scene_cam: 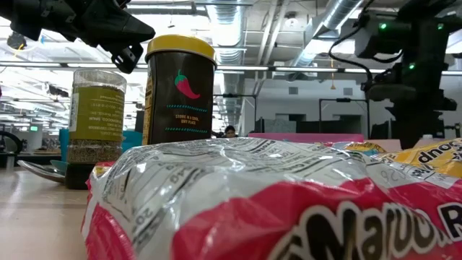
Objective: Pick & Place Food Item
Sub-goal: Put the light blue noodle pack into the red bin
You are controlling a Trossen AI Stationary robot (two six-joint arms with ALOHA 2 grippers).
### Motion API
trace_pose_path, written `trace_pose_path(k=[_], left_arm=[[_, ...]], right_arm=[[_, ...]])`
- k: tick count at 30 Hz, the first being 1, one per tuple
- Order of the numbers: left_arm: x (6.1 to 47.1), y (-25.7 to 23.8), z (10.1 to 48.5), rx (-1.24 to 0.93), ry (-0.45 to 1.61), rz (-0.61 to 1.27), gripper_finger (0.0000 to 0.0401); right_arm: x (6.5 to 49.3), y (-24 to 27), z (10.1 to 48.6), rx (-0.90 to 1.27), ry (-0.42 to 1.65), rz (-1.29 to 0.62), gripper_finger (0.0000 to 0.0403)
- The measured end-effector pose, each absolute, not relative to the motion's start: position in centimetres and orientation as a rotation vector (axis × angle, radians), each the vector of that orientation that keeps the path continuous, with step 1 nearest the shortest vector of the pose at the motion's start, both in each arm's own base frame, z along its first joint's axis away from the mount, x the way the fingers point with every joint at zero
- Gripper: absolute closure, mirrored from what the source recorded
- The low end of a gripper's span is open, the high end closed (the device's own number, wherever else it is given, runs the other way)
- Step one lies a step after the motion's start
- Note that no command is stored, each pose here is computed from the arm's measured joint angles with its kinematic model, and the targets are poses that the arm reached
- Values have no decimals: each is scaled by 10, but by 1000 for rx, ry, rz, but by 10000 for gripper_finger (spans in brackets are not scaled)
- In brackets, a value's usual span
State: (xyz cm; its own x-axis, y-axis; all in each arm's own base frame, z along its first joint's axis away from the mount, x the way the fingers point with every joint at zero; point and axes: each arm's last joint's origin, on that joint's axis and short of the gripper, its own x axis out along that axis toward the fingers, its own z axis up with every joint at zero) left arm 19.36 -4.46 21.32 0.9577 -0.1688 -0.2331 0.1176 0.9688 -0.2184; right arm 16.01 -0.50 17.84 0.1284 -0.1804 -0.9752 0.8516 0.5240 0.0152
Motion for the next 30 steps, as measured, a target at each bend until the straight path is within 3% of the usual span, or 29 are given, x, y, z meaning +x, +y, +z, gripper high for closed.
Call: trace_pose_path(k=[11, 16, 23, 30], left_arm=[[194, -45, 213, -204, 253, -146, 401], [194, -45, 213, -204, 253, -146, 401], [194, -45, 213, -204, 254, -146, 401], [194, -45, 213, -204, 254, -146, 401]], right_arm=[[176, 49, 184, 749, 1091, -523, 399], [180, 63, 187, 764, 1023, -453, 380], [179, 66, 186, 761, 1018, -430, 290], [174, 65, 156, 826, 954, -393, 177]])
